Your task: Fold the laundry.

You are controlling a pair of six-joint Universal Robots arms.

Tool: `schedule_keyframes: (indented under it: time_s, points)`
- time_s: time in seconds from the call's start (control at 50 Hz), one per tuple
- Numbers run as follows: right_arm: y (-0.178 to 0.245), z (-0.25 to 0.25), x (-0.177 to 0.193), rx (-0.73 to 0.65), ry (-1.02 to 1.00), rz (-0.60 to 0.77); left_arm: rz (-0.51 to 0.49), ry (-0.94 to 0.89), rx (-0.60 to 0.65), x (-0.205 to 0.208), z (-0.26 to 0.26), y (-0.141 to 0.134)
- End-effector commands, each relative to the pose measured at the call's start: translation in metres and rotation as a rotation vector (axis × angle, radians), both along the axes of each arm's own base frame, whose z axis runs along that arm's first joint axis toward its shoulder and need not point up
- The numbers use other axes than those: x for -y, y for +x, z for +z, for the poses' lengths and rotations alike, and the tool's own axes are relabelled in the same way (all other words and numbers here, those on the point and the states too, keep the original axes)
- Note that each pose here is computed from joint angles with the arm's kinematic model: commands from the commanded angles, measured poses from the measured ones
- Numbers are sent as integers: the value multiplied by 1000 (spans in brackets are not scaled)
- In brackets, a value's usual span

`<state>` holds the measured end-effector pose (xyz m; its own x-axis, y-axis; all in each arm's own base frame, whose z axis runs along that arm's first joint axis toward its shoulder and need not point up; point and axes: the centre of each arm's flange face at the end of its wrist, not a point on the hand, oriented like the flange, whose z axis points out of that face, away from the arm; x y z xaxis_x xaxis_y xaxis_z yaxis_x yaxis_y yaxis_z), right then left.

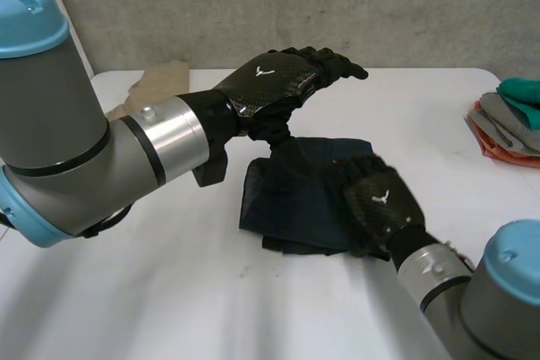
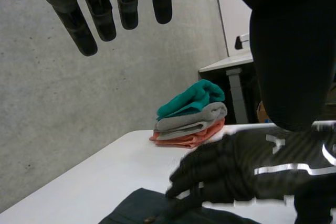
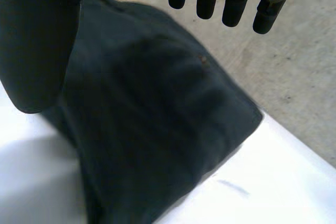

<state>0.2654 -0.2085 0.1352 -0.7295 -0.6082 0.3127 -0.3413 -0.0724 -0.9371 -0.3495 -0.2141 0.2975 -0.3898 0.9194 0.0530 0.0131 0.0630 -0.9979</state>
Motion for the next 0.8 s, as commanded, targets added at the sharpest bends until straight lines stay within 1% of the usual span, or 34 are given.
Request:
schedule_keyframes:
  time_s: [0.02,0.18,0.5,0.64,0.72,0.74,0.78,0.8]
  points:
    - [10,-27,9,-56,-16,19,13,16,16,0,-8,1]
    - [19,-36,29,-70,-95,-2,20,34,28,1,-15,1]
    - [37,-38,66,-44,-162,-19,22,46,31,-1,-18,3]
    - [43,-15,88,4,-249,-34,25,36,25,-1,-15,4]
    - [51,14,103,61,-323,-32,33,15,11,-2,-6,6]
    - [53,30,110,91,-359,-27,35,10,7,-2,-4,6]
    - [51,47,120,121,-399,-41,50,-17,-12,-2,4,8]
    - [43,63,135,146,-434,-68,53,-25,-19,-2,7,8]
